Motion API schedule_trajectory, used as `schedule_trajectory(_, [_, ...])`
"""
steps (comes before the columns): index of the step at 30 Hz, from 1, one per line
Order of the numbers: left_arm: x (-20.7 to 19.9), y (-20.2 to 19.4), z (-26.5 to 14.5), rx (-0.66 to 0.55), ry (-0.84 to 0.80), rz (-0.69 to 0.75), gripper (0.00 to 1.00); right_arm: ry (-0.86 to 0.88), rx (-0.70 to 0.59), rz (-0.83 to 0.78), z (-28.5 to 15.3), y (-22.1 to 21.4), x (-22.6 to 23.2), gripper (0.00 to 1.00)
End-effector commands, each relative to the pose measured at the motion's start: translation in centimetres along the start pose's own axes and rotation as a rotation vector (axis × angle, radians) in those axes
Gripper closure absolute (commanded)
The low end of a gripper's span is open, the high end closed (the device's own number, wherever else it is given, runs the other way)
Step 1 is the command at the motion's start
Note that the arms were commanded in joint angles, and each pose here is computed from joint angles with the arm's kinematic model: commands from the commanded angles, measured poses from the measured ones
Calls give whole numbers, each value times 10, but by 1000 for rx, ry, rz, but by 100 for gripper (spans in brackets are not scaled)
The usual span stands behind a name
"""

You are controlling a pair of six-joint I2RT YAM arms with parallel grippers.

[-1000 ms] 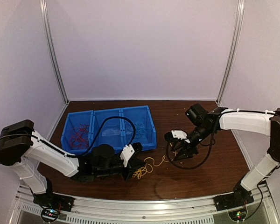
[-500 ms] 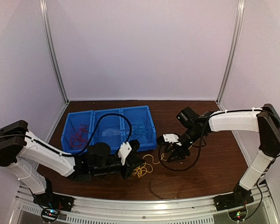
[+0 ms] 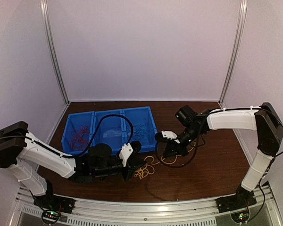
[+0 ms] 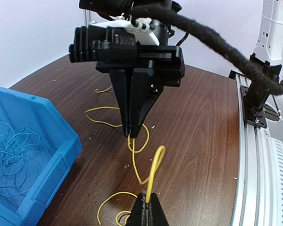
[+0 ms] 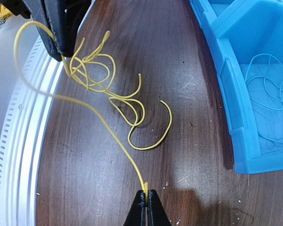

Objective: Untangle the cables

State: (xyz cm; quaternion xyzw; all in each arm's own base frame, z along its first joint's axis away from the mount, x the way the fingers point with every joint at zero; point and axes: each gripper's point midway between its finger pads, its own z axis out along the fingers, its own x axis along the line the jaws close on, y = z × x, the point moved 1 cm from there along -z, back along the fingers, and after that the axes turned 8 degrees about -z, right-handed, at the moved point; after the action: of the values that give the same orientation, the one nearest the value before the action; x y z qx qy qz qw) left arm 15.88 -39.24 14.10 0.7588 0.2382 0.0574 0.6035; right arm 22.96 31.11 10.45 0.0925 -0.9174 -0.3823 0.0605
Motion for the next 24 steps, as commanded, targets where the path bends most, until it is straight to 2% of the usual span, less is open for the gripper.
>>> schedule_trajectory(1, [-1, -1, 0, -6, -8, 11, 100, -8, -49, 13, -14, 25, -2, 100])
schedule_trajectory(12, [6, -41, 17, 99, 8, 19, 100, -118, -366, -30, -98, 131, 10, 100])
schedule_trajectory(16, [10, -58, 24, 144, 18, 20, 100, -177, -475, -48, -141, 165, 8, 100])
schedule_trajectory(24, [16, -66, 31, 177, 52, 39, 100, -230, -621, -132, -225, 227, 14, 100])
